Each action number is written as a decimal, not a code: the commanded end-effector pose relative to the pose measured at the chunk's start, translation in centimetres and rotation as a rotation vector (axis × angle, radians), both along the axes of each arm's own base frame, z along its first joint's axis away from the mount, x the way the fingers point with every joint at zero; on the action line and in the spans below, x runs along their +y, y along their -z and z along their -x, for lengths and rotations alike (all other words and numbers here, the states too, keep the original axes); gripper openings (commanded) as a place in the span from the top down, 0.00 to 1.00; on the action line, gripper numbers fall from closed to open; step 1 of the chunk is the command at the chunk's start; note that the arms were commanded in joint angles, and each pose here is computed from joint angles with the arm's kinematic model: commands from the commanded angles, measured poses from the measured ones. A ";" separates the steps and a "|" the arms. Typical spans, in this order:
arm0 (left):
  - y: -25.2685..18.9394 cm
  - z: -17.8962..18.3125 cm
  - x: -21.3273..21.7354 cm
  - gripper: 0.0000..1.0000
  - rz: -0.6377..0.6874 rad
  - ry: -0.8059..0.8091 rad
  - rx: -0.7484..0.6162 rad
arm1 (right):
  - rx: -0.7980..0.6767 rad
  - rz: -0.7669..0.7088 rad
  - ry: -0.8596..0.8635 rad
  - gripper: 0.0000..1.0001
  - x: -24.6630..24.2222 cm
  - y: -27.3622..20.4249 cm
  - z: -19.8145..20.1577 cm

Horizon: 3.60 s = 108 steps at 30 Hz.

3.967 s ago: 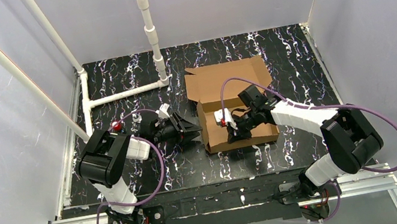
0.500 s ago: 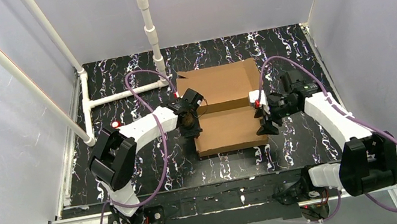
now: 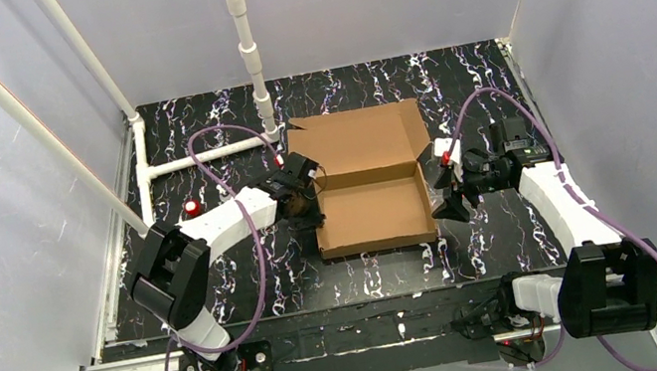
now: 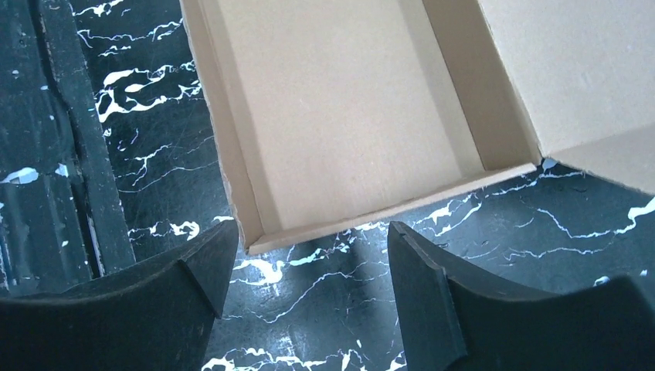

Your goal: Fold the paper box

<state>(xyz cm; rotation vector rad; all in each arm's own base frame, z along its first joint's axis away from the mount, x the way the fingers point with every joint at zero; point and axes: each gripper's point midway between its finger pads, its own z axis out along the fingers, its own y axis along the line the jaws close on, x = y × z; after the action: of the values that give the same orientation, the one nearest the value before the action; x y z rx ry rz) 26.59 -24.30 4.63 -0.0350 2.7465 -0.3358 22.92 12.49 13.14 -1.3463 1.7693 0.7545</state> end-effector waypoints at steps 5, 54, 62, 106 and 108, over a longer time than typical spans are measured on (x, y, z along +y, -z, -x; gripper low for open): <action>-2.1 -1.3 0.0 0.78 0.056 0.006 -0.038 | -0.024 -0.052 0.048 0.20 -0.2 -1.1 -0.9; -1.2 -5.5 3.3 0.69 -0.206 -0.009 -0.086 | 0.049 -0.058 0.052 0.20 -0.2 -0.2 -0.6; -1.9 -7.2 3.3 0.64 -0.179 -0.013 -0.084 | 0.055 -0.065 0.046 0.20 -0.1 -0.2 -0.6; -8.0 -1.3 4.8 0.02 0.120 -0.029 -0.191 | 0.173 -0.132 0.213 0.01 -0.8 -3.5 -4.1; -8.2 0.1 5.2 0.02 0.186 -0.037 -0.173 | 0.216 -0.155 0.246 0.02 -0.7 -3.7 -4.7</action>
<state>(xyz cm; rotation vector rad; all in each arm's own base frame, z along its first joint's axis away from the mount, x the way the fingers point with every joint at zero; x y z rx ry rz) 29.15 -19.83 12.67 -0.0732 2.5031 -0.3924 26.40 11.43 15.06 -1.0485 1.9345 0.8398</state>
